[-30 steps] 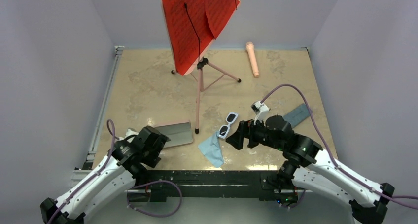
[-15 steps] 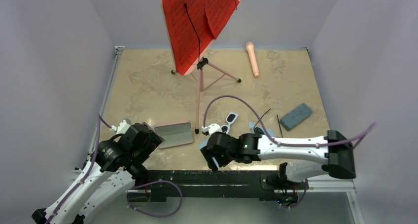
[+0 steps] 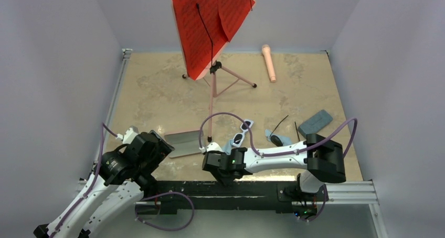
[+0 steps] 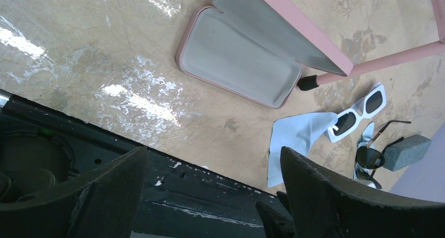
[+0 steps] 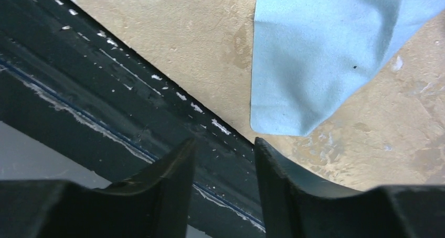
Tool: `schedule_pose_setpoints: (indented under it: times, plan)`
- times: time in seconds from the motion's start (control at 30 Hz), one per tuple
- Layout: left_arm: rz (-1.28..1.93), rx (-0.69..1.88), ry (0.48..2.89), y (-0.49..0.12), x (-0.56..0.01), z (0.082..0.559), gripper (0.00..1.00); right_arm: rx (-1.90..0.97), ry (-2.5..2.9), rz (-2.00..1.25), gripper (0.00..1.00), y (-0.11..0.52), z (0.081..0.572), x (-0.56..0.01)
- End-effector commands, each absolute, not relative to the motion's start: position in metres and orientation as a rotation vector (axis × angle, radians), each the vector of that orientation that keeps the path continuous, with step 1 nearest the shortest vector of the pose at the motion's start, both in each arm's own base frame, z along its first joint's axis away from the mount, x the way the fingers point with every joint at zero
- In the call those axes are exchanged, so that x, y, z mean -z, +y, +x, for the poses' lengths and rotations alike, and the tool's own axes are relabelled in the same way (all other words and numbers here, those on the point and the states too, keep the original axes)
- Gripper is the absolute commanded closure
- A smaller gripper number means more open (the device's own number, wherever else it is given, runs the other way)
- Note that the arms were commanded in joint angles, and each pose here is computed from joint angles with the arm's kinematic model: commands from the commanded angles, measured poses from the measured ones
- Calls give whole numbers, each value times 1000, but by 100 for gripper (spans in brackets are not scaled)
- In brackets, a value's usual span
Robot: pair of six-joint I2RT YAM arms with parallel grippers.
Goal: Organize the sunglasses
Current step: Pick up the glasses cleaning cloth at the center of the board.
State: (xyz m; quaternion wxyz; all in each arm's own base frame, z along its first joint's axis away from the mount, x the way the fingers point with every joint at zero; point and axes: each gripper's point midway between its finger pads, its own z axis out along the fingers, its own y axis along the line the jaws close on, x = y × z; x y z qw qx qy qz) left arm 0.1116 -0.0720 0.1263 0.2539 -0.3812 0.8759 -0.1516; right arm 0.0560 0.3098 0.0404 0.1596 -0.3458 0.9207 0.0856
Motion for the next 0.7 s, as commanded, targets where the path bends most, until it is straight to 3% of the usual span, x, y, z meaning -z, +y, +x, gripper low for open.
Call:
schedule_pose_setpoints:
  times: [0.0, 0.2, 0.67]
  plan:
    - [-998, 331, 2431, -64, -114, 104, 0, -197, 2636, -941, 54, 309, 66, -40]
    - [-997, 340, 2456, -70, -109, 105, 0, -177, 2660, -898, 54, 303, 71, -28]
    - [-989, 345, 2485, -78, -107, 108, 0, -150, 2735, -842, 75, 285, 66, -3]
